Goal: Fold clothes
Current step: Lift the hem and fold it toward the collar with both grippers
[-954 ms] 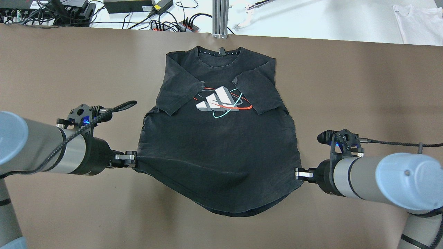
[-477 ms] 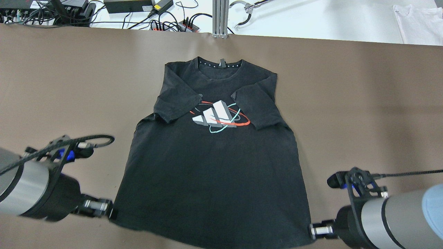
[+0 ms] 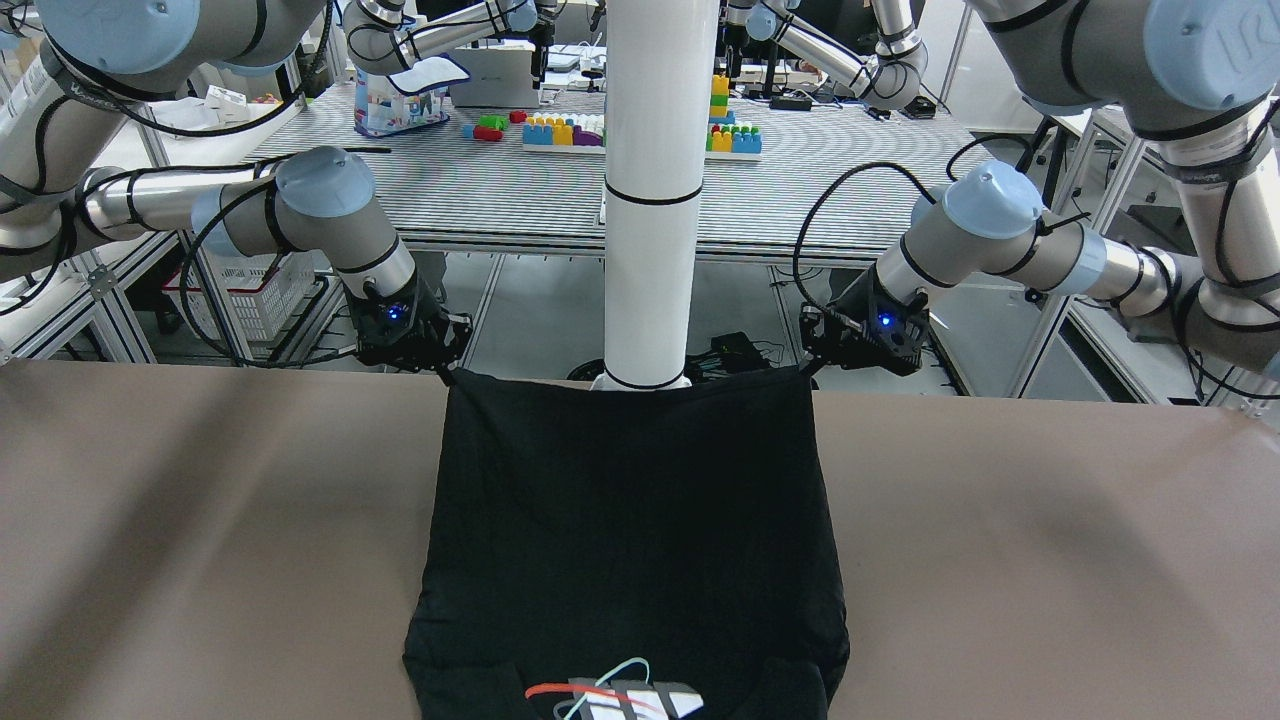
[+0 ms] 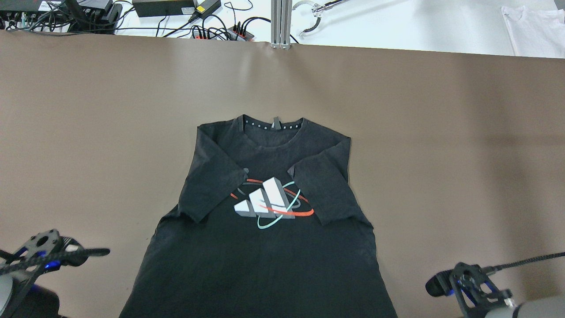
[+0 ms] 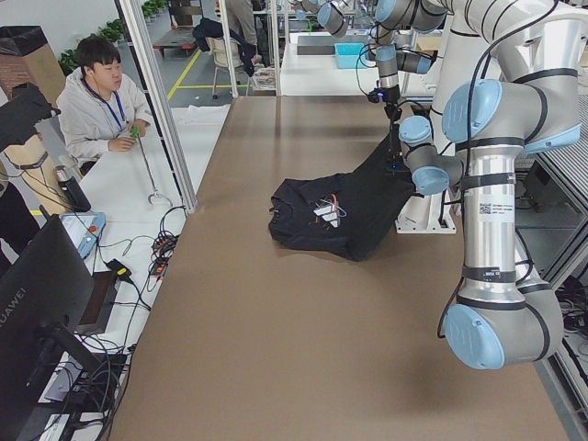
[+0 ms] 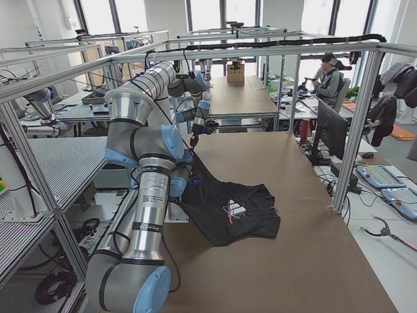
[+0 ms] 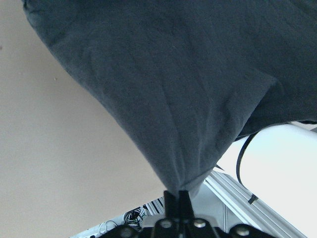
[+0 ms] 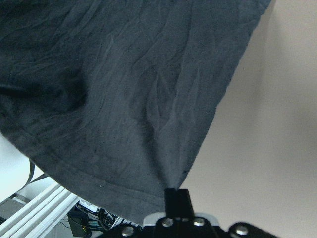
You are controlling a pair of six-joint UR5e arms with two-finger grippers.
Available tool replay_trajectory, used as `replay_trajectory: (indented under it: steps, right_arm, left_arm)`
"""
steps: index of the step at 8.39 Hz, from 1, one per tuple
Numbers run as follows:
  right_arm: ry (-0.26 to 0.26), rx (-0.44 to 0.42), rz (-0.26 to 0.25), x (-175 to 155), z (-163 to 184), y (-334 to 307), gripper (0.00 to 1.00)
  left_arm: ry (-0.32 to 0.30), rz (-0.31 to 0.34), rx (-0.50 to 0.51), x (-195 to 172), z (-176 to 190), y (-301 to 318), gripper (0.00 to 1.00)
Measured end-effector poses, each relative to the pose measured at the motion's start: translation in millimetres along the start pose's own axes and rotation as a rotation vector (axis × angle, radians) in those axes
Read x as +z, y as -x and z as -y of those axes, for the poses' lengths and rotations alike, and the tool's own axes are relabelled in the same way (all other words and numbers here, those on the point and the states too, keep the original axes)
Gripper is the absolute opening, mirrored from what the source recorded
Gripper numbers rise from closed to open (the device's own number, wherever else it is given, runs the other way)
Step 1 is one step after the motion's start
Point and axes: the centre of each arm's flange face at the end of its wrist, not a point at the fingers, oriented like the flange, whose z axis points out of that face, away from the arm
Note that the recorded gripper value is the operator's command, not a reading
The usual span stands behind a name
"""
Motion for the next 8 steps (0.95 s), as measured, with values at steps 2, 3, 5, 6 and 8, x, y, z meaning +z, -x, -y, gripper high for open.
replay_trajectory:
  steps: [2,3,5,6,8]
  right_arm:
    - [-0.012,-0.001,-0.007,-0.8,0.3,4.2,0.00]
    - [-0.053,0.021,-0.028,7.7,15.0,3.0,0.00]
    - [-0.174,0.107,-0.095,34.8,79.3,-8.1,0.00]
    - [-0.229,0.157,-0.134,41.2,114.4,-21.8,0.00]
    - [-0.300,0.226,-0.188,36.2,157.7,-51.4,0.00]
  left_arm:
    - [-0.042,0.026,-0.031,5.1,20.6,7.8,0.00]
    - [-0.087,0.039,-0.059,10.3,46.6,10.8,0.00]
    - [-0.200,0.077,-0.117,15.0,104.9,17.8,0.00]
    - [-0.275,0.108,-0.141,15.8,131.8,23.1,0.00]
    - [-0.388,0.168,-0.189,11.7,173.0,38.9,0.00]
